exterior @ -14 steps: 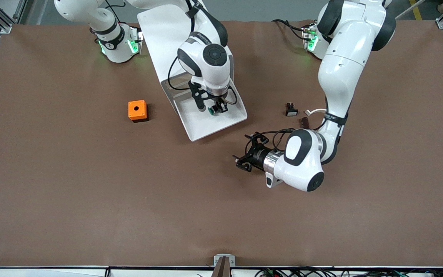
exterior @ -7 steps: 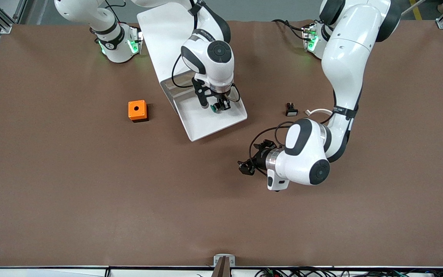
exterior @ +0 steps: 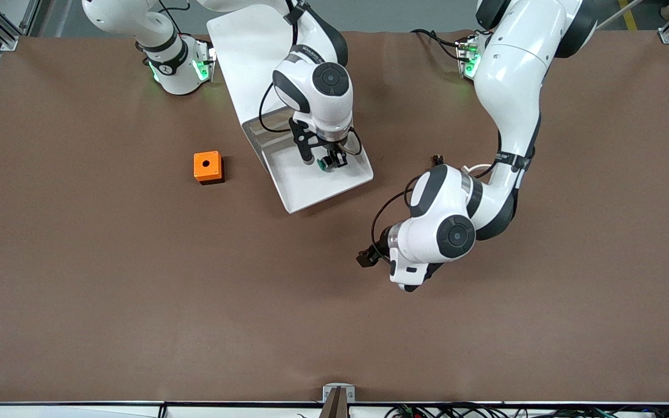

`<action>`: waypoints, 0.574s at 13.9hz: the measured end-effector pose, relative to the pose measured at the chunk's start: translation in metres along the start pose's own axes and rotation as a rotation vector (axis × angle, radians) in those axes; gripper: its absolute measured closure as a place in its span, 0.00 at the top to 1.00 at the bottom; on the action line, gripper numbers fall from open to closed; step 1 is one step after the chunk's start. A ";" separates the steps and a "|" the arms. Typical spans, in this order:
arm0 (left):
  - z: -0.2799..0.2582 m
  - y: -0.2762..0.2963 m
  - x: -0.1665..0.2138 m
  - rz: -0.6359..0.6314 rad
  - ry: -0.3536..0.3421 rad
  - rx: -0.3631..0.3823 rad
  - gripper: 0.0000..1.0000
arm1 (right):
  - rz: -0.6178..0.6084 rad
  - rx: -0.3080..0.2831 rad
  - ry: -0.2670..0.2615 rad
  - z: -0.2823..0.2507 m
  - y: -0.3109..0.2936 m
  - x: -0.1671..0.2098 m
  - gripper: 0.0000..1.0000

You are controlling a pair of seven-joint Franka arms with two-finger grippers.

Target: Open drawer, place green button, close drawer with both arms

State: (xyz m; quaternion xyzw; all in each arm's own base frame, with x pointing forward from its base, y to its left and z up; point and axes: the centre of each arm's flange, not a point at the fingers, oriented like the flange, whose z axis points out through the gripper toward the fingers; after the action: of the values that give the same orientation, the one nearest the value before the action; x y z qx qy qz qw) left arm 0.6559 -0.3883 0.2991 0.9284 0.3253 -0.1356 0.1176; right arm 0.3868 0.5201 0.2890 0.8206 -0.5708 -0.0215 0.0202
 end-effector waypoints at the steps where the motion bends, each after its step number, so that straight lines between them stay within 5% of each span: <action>1: -0.004 0.003 -0.004 0.010 0.015 -0.009 1.00 | 0.000 -0.002 0.002 0.002 0.000 0.000 0.40; 8: -0.019 0.008 0.000 0.127 0.248 0.034 1.00 | 0.000 0.002 0.001 0.008 -0.008 -0.006 0.44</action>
State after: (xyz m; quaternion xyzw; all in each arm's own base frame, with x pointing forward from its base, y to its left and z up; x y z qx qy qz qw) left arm 0.6639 -0.3882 0.3175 0.9586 0.2757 -0.0176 0.0688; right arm 0.3924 0.5282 0.2808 0.8207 -0.5707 -0.0205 0.0197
